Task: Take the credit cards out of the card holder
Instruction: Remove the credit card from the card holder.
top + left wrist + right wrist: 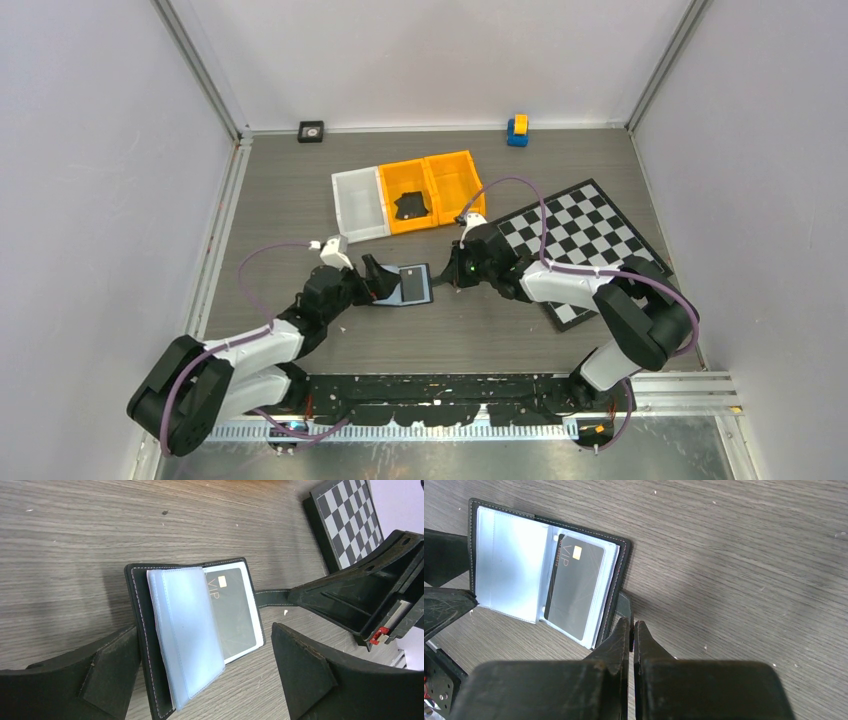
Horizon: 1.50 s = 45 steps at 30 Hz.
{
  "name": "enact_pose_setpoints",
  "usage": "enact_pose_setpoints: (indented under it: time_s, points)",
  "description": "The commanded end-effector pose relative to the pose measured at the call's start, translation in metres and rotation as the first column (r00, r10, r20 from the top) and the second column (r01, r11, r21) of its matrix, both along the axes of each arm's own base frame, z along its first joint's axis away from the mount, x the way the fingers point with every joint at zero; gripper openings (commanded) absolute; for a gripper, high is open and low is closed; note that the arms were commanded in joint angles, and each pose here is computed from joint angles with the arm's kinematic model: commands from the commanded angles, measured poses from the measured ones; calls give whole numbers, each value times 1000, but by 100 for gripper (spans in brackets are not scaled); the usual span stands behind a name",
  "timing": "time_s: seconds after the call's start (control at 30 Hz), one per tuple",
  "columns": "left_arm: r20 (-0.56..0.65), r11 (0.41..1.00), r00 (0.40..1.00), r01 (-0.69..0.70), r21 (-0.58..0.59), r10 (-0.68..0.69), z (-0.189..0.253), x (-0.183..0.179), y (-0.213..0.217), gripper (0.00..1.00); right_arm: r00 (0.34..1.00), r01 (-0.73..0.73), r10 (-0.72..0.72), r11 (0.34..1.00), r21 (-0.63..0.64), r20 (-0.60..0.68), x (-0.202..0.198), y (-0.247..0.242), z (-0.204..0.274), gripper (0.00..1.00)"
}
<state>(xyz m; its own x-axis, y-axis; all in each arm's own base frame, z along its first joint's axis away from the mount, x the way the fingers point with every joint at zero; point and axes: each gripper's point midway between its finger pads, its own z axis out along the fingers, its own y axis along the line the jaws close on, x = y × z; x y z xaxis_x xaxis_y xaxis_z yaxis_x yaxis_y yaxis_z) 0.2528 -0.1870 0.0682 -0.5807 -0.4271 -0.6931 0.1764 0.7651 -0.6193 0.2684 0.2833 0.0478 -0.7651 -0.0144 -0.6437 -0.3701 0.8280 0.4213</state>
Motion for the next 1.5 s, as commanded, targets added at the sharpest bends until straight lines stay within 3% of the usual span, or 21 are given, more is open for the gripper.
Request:
enact_pose_setpoints:
  time_s: [0.0,0.3,0.6,0.77,0.93,1.1,1.23,1.3,1.47]
  points:
    - [-3,998,999,54,28,-54,10,6,-11,96,997,0,-5,998,60,73,11,8,27,0]
    - [-108,990,994,22,137,-7,-17,14,-3,86,998,-18,12,997,79,66,8,12,28,1]
    - [-187,969,982,40,244,6,-39,16,3,67,998,-21,15,996,90,65,8,14,29,0]
    - [-206,960,978,53,276,6,-45,18,4,44,998,-20,14,996,90,67,8,13,30,0]
    - [-196,961,981,52,273,2,-44,19,3,17,997,-18,12,996,91,72,8,12,31,1]
    - [-143,975,990,51,218,-20,-32,18,-1,15,997,-14,7,996,86,72,8,12,30,1]
    - [-79,986,997,33,164,-20,-16,17,-2,5,997,7,-14,996,84,80,10,8,31,1]
    - [-57,989,998,21,144,-13,-10,15,0,0,996,19,-26,997,80,86,10,5,33,6]
    - [3,997,1000,2,76,-2,8,11,1,0,993,39,-50,995,94,111,11,0,41,22]
